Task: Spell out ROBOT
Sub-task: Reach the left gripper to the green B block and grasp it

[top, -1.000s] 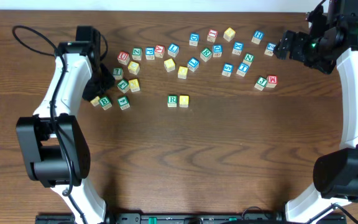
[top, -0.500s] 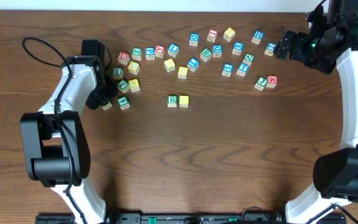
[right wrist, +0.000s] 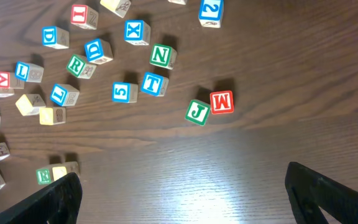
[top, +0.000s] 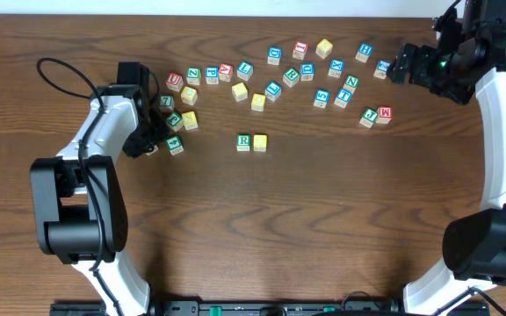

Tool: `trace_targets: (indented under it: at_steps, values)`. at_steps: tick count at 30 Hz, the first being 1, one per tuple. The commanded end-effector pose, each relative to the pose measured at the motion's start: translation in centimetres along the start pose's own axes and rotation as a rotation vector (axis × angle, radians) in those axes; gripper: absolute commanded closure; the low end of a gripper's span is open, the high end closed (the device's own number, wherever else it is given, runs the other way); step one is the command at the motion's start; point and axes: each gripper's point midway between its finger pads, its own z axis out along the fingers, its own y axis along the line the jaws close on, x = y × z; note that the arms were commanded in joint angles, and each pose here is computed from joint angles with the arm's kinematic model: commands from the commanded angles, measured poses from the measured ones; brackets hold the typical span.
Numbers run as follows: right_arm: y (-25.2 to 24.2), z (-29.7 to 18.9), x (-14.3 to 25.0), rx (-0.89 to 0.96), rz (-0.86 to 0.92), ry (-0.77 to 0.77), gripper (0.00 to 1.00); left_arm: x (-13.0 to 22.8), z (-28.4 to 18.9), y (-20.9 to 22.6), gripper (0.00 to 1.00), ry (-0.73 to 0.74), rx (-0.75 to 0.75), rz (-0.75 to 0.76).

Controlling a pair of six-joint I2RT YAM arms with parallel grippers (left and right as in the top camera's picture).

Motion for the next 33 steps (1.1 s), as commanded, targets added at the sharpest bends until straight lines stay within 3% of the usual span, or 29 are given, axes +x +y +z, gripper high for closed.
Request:
trace_targets:
  at_steps: [1,21,33]
  values:
    - [0.0,-0.4,-0.3,0.003,-0.013,-0.012,0.01,0.7,1.4,0.4,0.55,0.034,-0.026,0.030]
    - [0.0,-0.4,-0.3,0.003,-0.013,-0.013,0.01,0.8,2.0,0.5,0.67,0.046,-0.033,0.057]
    - [0.0,-0.4,-0.4,0.002,-0.014,-0.016,0.01,-2.1,-5.9,-1.7,0.70,-0.118,0.110,0.099]
